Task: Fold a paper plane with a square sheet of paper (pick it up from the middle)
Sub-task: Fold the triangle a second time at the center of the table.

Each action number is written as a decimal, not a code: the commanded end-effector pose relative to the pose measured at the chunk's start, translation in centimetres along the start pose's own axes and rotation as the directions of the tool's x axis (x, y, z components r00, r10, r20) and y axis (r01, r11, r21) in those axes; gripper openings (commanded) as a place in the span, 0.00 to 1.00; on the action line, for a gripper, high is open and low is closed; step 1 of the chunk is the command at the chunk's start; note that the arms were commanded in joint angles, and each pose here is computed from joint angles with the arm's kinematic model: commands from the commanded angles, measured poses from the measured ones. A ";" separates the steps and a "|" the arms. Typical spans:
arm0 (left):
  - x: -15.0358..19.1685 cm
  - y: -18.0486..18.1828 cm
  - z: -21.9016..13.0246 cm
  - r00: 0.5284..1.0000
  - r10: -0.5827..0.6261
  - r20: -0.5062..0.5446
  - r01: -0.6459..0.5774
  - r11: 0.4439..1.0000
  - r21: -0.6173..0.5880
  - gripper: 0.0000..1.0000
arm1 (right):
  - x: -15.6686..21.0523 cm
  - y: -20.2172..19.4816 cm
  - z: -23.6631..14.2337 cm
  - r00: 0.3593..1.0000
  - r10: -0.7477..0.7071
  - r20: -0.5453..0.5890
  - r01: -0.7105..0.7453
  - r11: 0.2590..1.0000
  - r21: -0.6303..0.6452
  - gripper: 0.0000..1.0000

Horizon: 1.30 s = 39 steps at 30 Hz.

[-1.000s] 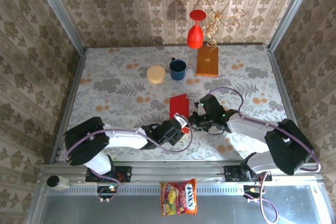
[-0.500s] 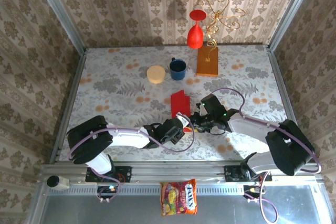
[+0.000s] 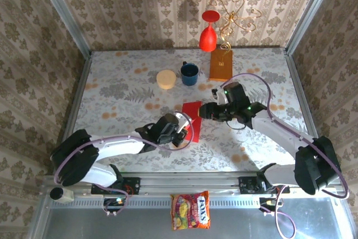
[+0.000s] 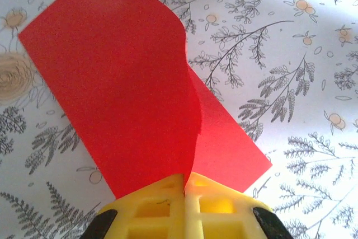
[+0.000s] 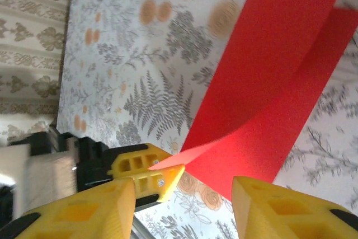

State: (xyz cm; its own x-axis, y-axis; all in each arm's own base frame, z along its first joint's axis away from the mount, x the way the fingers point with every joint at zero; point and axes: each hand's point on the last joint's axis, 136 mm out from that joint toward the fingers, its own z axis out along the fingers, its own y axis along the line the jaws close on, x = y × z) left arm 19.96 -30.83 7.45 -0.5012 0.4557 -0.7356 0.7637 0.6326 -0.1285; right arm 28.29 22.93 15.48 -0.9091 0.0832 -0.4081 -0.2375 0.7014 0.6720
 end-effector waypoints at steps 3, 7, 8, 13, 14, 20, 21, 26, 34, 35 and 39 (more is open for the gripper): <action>1.7 -0.8 -0.4 0.995 -0.079 -0.056 0.086 0.988 0.127 0.00 | 0.3 1.4 0.6 0.975 -0.208 -0.078 0.202 0.976 -0.079 0.57; 2.3 -0.9 -0.1 0.992 -0.100 -0.071 0.110 0.981 0.159 0.00 | 0.9 1.5 2.3 0.963 -0.239 -0.128 0.219 0.964 -0.149 0.60; 2.5 -1.0 0.0 0.992 -0.104 -0.077 0.115 0.980 0.164 0.00 | 1.0 1.6 2.6 0.959 -0.247 -0.137 0.224 0.961 -0.165 0.61; 3.1 -1.1 0.3 0.988 -0.120 -0.095 0.136 0.972 0.190 0.00 | 1.4 2.0 4.3 0.945 -0.285 -0.163 0.247 0.944 -0.219 0.62; 3.1 -1.1 0.3 0.988 -0.124 -0.094 0.140 0.971 0.194 0.00 | 1.5 2.0 4.5 0.942 -0.287 -0.171 0.247 0.943 -0.225 0.62; 3.0 -0.6 0.2 0.984 -0.154 -0.091 0.171 0.961 0.219 0.00 | 2.7 2.7 6.2 0.922 -0.309 -0.231 0.246 0.932 -0.266 0.61; 3.0 -0.5 0.2 0.983 -0.160 -0.090 0.177 0.958 0.225 0.00 | 2.9 2.7 6.4 0.920 -0.310 -0.241 0.243 0.932 -0.270 0.60; 3.2 -0.1 0.0 0.980 -0.174 -0.099 0.193 0.953 0.234 0.00 | 4.2 1.9 7.3 0.914 -0.296 -0.279 0.222 0.938 -0.266 0.58; 3.3 0.2 -0.2 0.978 -0.184 -0.099 0.202 0.952 0.230 0.00 | 3.4 0.0 7.7 0.953 -0.175 -0.249 0.137 0.977 -0.163 0.52; 3.3 0.2 -0.2 0.977 -0.186 -0.099 0.205 0.951 0.230 0.00 | 3.3 -0.1 7.8 0.956 -0.161 -0.247 0.124 0.980 -0.158 0.51; 3.6 0.1 -0.2 0.976 -0.192 -0.105 0.211 0.950 0.231 0.00 | 2.8 -0.1 7.9 0.968 -0.106 -0.227 0.073 0.986 -0.147 0.49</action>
State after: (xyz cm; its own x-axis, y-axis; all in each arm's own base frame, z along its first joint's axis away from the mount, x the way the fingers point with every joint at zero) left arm 18.40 -29.05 4.80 -0.6676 0.4039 -0.6254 0.7211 0.5598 -0.4083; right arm 27.83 28.75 9.43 -0.9142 -0.2121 -0.3454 -0.4024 0.5769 0.7108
